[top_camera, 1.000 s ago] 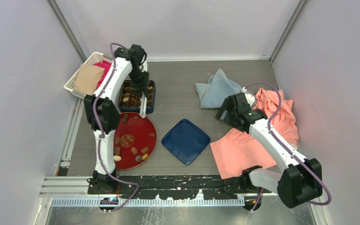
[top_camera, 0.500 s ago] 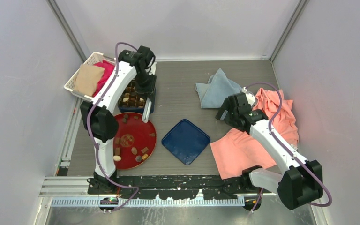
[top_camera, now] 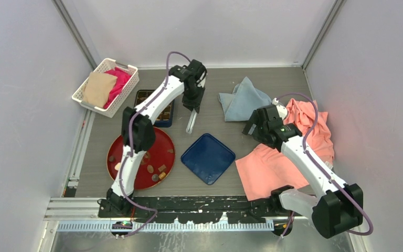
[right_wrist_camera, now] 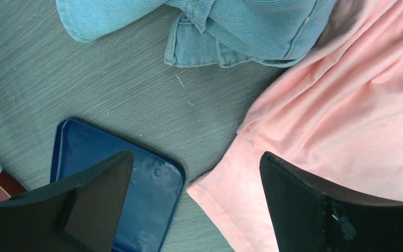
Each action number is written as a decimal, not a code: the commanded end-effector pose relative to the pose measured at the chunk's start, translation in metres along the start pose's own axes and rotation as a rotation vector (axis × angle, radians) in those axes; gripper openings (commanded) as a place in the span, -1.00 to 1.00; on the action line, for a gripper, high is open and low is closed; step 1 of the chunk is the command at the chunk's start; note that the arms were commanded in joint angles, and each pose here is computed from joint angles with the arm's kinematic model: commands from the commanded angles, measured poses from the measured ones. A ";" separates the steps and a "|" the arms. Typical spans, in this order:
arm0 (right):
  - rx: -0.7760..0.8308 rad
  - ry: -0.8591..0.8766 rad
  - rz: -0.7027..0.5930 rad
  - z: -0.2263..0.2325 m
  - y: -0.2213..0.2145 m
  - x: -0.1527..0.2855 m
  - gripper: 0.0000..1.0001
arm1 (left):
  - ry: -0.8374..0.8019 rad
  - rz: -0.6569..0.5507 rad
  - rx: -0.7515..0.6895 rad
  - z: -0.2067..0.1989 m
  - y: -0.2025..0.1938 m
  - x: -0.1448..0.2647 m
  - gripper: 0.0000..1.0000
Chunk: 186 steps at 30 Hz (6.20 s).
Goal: Pack the chocolate
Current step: Place the clamp at the center of the board, then pick up the clamp from the center of the board, then pick up the fake chocolate from the plate.
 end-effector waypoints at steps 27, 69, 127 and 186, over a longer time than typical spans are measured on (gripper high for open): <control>-0.015 -0.035 -0.062 -0.004 0.010 0.020 0.92 | 0.099 -0.191 0.102 0.008 0.020 -0.113 -0.29; -0.023 -0.002 -0.054 0.002 0.013 0.012 0.92 | 0.250 -0.191 0.027 0.037 -0.032 0.056 -1.00; -0.003 0.054 -0.035 0.013 0.019 -0.001 0.91 | 0.344 0.131 0.798 0.198 -0.208 0.082 -0.34; -0.011 0.036 -0.038 0.014 0.021 -0.003 0.91 | 0.302 0.190 0.957 0.244 -0.171 0.056 -0.06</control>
Point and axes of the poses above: each gripper's point midway between its finger pads, its own x axis back along the fingers, its own z axis along the line the jaws close on, y = z × x, the point moved 10 cm from there along x, back along the fingers, and after that the axes turned 15 degrees about x, right-handed, at the moved point
